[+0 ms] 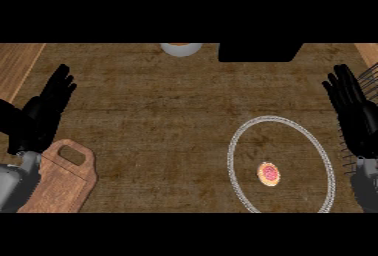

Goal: Pick the cupcake from the placemat and place it in the basket

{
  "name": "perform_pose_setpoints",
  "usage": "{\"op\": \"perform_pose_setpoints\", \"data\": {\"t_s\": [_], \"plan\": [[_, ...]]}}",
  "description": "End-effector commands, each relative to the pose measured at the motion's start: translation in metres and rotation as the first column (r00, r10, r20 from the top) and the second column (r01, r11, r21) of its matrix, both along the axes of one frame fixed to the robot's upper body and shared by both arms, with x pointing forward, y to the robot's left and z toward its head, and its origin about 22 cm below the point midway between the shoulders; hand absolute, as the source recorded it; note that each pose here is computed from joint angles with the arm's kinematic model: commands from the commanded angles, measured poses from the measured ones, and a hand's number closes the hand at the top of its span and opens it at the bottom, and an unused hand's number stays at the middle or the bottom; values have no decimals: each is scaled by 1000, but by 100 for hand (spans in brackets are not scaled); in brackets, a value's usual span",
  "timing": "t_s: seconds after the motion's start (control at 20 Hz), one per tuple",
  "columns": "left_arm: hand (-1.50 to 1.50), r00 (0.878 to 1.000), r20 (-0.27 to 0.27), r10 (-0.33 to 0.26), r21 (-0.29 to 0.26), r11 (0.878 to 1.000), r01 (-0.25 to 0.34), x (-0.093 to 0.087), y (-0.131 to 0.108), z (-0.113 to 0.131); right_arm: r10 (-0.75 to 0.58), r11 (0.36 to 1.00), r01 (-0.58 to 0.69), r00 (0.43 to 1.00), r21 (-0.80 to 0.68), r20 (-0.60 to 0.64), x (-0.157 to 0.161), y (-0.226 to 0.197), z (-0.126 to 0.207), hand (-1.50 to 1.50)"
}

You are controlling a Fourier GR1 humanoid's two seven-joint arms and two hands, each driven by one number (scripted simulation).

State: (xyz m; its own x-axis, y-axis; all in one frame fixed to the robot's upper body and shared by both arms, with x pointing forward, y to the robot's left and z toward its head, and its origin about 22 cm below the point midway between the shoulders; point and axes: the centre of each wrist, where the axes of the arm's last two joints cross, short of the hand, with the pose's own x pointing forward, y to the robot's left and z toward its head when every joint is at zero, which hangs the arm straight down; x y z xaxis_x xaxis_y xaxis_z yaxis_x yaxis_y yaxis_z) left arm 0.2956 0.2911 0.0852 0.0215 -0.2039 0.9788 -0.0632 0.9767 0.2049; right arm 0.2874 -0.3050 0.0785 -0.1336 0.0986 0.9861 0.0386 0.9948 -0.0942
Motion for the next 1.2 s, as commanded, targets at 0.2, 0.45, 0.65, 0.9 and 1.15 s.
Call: {"op": "perform_pose_setpoints", "data": {"t_s": [0.2, 0.45, 0.65, 0.9, 1.15], "plan": [[0, 972, 133, -195, 104, 978, 182, 0, -19, -3, 20, 998, -20, 1000, -51, 3, -34, -23, -35, 150], [0, 953, 103, -283, 86, 957, 275, -15, -34, -26, 307, 951, -288, 918, -112, 249, -56, 101, -68, -150], [0, 954, 107, -280, 73, 959, 273, -14, -35, -19, 83, 964, -17, 967, -266, 240, -66, 150, -67, -150], [0, 957, 85, -278, 89, 959, 270, -18, -18, -23, -110, 831, 191, 977, -523, 182, -68, 120, -56, -150], [0, 960, 78, -269, 87, 961, 263, -23, -21, -22, -231, 632, 282, 958, -722, 171, -70, 92, -15, -150]]}}
